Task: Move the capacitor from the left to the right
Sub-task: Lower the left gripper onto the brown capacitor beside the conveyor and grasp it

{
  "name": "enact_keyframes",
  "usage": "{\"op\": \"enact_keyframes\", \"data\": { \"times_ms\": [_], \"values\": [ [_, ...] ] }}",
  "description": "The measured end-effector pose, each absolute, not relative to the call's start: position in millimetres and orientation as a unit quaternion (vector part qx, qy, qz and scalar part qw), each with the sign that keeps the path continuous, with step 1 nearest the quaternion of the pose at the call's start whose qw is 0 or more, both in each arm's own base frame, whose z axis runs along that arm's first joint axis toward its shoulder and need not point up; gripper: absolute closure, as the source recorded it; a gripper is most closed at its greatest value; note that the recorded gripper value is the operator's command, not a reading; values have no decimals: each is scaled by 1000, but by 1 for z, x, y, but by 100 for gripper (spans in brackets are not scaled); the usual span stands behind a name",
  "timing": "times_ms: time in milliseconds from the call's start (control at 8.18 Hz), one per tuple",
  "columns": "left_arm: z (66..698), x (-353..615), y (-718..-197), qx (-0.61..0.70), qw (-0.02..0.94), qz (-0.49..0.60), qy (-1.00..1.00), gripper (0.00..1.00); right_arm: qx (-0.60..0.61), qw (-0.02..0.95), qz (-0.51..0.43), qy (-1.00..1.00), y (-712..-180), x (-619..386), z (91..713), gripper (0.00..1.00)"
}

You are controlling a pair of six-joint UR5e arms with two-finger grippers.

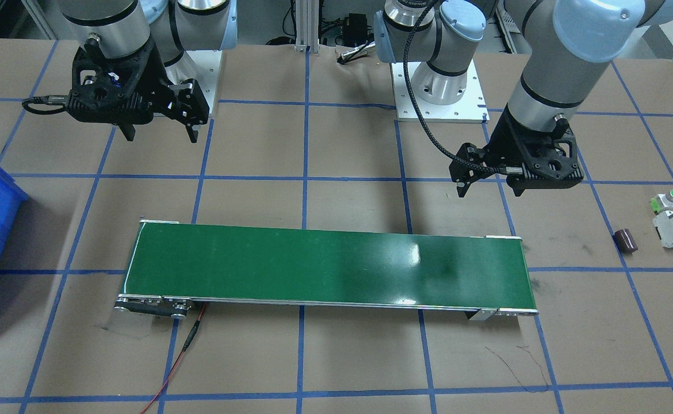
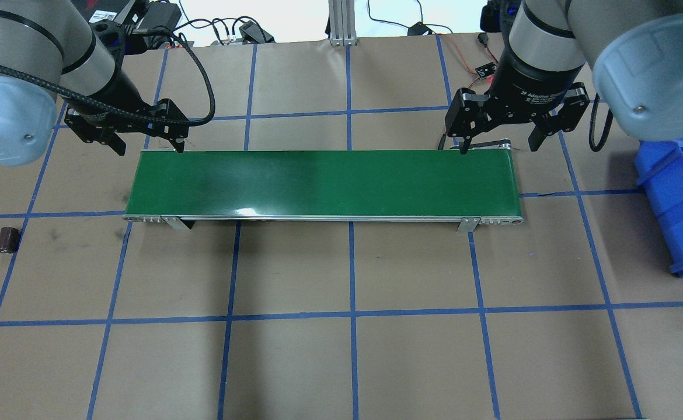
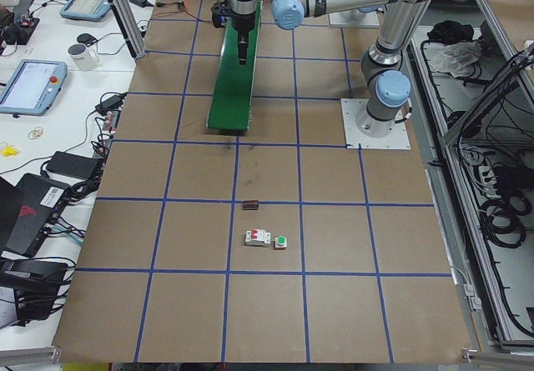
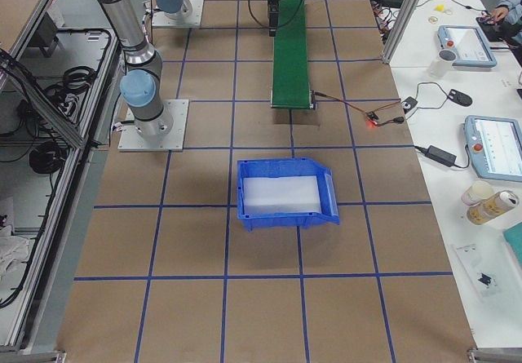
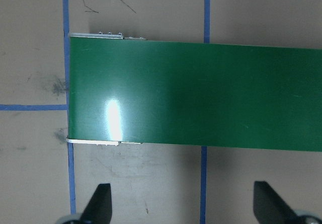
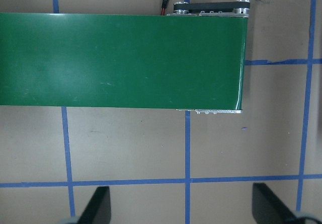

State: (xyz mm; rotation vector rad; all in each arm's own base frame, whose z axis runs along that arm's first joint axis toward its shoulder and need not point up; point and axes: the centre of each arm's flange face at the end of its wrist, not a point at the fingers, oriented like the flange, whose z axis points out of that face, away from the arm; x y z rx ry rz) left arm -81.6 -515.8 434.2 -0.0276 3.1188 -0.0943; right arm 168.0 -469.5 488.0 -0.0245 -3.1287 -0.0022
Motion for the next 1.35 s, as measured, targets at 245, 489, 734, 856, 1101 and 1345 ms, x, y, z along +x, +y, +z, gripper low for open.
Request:
{"op": "enact_keyframes", "data": {
  "times_ms": [245, 489, 734, 856, 1101, 1345],
  "values": [
    [435, -74, -517, -9, 12, -31, 999, 0, -8, 7, -1, -1000, -469, 168, 488, 0],
    [433, -30, -523, -30, 14, -28, 999, 0, -8, 6, -1, -1000, -469, 168, 488, 0],
    [421, 40, -531, -34, 15, -20, 999, 0, -8, 6, 0, -1000, -470, 168, 489, 0],
    [412, 76, -534, -30, 15, -18, 999, 0, -8, 6, 1, -1000, -470, 168, 489, 0],
    [383, 166, -538, -3, 24, -25, 999, 0, -8, 4, 2, -1000, -468, 168, 490, 0],
    [338, 256, -532, 12, 28, -22, 999, 0, -8, 3, 2, -1000, -468, 168, 491, 0]
  ]
}}
